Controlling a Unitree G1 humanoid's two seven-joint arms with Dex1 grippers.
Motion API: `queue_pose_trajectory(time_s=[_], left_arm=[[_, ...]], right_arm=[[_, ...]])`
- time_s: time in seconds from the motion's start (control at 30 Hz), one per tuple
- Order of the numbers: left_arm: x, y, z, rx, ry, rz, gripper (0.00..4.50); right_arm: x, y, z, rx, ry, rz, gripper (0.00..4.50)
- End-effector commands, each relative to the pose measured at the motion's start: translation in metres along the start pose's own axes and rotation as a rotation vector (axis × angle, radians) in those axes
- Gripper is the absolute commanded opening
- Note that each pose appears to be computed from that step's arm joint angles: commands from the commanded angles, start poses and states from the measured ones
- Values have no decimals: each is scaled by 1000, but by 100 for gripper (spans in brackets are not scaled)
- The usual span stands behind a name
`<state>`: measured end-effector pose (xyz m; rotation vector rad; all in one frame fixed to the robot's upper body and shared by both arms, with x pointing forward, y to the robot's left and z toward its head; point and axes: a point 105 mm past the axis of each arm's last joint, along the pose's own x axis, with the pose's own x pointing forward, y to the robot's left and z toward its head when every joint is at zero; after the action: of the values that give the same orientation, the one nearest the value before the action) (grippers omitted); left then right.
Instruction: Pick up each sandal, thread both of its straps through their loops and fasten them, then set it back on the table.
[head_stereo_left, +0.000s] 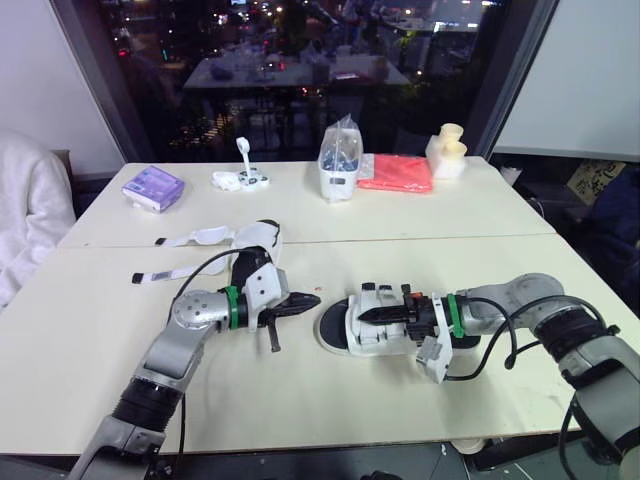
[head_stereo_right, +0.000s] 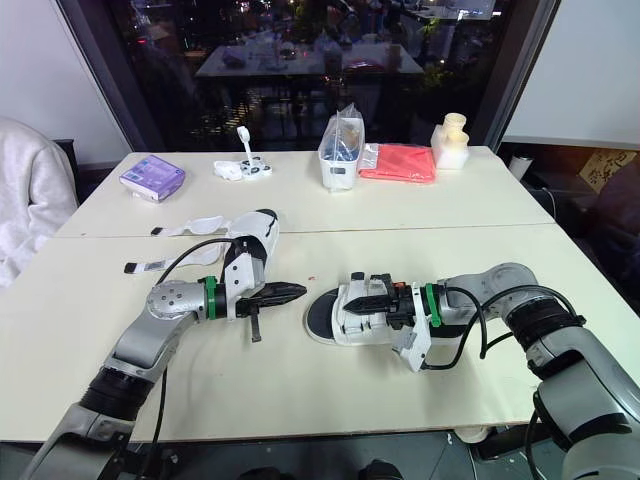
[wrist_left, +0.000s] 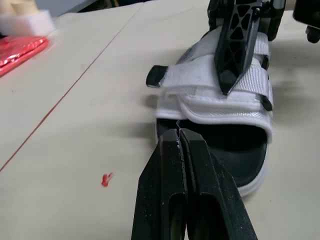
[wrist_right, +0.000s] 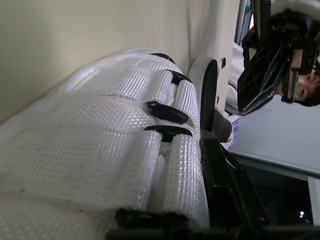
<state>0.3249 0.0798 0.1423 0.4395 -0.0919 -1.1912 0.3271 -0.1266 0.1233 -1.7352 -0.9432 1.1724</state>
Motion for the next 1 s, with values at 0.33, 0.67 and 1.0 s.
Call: queue_pose_trajectory(time_s=[0.33,0.67,1.0], left_arm=[[-6,16,18,33,-55,122,0],[-1,21,22,35,-62,155,0],[-2,20,22,35,-61,168,0]], right_arm=[[-110,-14,-173,411,1185,-91,0],[-103,18,-180,526,1418,19,0],[-87,32,-174,734,1428,-32,104]])
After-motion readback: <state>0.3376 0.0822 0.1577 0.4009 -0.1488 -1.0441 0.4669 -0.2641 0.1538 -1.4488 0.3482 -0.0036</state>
